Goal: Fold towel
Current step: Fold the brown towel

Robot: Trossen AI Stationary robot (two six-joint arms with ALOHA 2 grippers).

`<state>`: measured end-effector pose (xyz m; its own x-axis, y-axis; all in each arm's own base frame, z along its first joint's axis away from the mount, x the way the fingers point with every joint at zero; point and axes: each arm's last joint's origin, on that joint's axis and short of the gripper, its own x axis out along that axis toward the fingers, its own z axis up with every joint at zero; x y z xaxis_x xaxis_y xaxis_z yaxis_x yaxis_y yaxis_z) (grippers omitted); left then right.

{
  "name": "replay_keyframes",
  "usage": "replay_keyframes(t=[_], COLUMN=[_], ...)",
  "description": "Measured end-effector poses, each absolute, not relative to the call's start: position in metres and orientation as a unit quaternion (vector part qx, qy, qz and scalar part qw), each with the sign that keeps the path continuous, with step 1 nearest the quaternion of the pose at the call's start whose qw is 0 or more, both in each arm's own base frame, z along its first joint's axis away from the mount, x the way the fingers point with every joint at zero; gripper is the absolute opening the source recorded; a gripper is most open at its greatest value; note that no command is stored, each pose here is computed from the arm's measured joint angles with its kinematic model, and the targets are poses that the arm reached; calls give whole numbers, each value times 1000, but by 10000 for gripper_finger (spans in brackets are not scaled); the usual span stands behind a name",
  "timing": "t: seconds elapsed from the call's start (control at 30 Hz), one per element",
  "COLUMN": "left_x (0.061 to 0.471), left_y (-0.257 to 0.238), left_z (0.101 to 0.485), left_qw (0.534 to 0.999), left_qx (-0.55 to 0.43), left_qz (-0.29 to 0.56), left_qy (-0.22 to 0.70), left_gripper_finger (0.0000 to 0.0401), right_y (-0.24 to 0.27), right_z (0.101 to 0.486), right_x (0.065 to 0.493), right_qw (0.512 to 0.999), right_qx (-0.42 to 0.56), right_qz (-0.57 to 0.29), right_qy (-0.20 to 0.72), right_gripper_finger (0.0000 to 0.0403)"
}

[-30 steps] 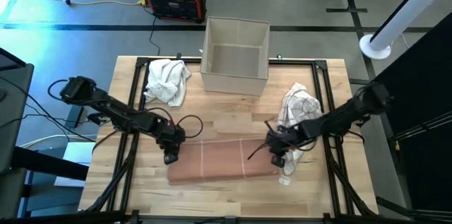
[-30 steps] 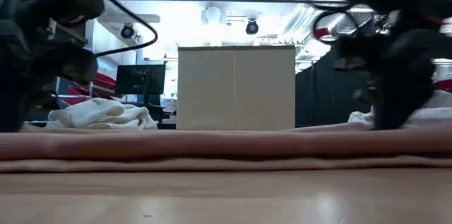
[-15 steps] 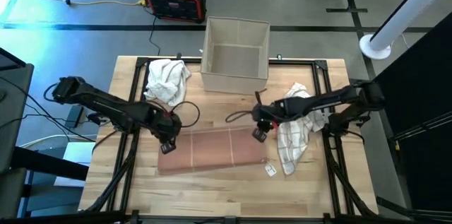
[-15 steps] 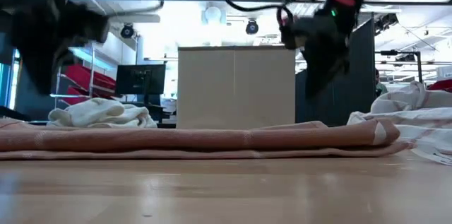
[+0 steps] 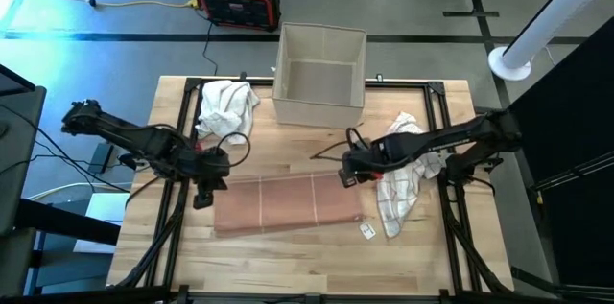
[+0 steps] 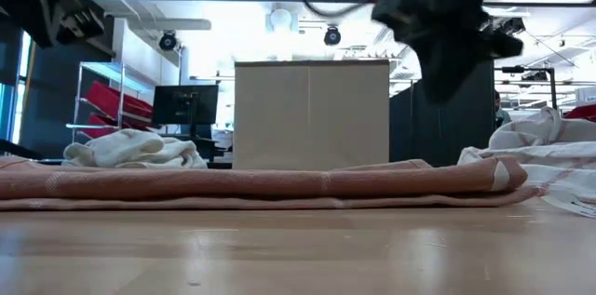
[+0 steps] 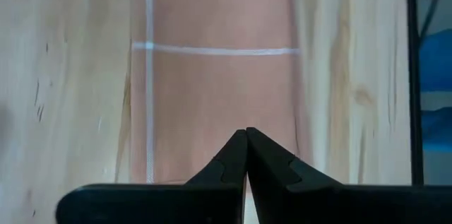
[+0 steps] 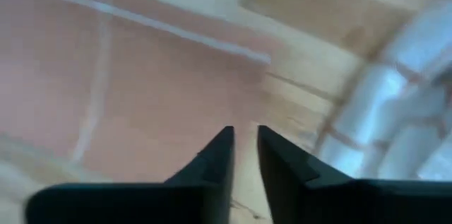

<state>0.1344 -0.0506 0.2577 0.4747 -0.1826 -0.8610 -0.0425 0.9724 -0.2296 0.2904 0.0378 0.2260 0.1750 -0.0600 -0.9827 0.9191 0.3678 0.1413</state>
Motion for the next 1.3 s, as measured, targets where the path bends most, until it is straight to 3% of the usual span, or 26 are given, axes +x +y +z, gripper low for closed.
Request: replay_keyframes(t=[0.23,0.47,0.63,0.8,0.9,1.07,1.2,1.3], left_x=[127,124,122,121,123,138,153,156], left_y=[-48,-55,-60,-62,-62,-65,-66,-59], left_z=[253,253,254,253,252,242,209,180], left_qw=[830,829,831,830,832,848,869,876], left_qx=[-93,-92,-90,-93,-87,-66,-92,-96], left_qz=[-25,-41,-38,-35,-25,-11,-36,-1], left_qy=[550,550,548,548,548,526,484,473], left_gripper_finger=[0,0,0,0,0,0,0,0], right_y=[44,48,53,59,57,45,36,34], right_z=[185,148,133,140,159,216,260,276], right_x=[309,323,328,322,310,289,273,266], right_qw=[626,608,605,609,601,627,649,652], right_qx=[385,376,374,353,349,350,359,355], right_qz=[-418,-426,-420,-413,-416,-434,-448,-465], right_qy=[534,554,564,578,587,544,499,482], right_gripper_finger=[170,186,141,18,16,16,16,16])
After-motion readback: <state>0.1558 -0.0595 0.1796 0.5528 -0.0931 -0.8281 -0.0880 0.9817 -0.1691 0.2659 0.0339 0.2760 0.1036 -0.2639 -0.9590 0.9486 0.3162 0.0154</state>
